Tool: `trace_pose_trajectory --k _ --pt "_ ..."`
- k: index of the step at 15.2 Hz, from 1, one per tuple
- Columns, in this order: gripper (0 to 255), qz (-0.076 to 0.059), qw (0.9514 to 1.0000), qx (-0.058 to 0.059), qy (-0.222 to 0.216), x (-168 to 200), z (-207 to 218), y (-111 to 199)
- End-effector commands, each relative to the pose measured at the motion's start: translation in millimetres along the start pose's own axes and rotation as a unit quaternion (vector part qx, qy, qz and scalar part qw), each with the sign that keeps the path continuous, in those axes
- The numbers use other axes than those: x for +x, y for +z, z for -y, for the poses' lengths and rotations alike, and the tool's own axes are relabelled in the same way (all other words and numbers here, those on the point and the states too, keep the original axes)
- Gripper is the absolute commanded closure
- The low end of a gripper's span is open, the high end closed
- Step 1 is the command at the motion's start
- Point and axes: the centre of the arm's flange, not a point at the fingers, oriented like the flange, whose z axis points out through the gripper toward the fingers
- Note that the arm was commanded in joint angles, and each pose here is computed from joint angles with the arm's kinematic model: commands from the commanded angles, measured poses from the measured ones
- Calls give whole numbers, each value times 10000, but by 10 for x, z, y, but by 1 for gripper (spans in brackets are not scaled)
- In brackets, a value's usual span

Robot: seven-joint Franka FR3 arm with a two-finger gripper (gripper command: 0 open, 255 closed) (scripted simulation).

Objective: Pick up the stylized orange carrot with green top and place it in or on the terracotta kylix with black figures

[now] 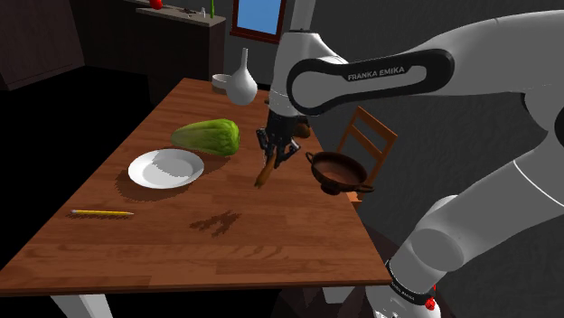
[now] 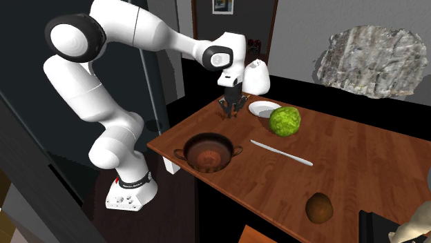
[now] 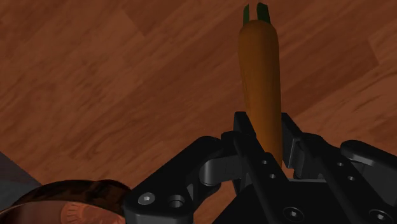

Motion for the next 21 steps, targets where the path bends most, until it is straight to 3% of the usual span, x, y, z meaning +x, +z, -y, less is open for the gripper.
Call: trace_pose_trajectory --k 1,12,21 --pt "255 0 10000 -2 0 -10 -2 -103" --pt "255 0 10000 -2 0 6 9 -648" --pt "255 0 10000 -2 0 903 -769 -658"
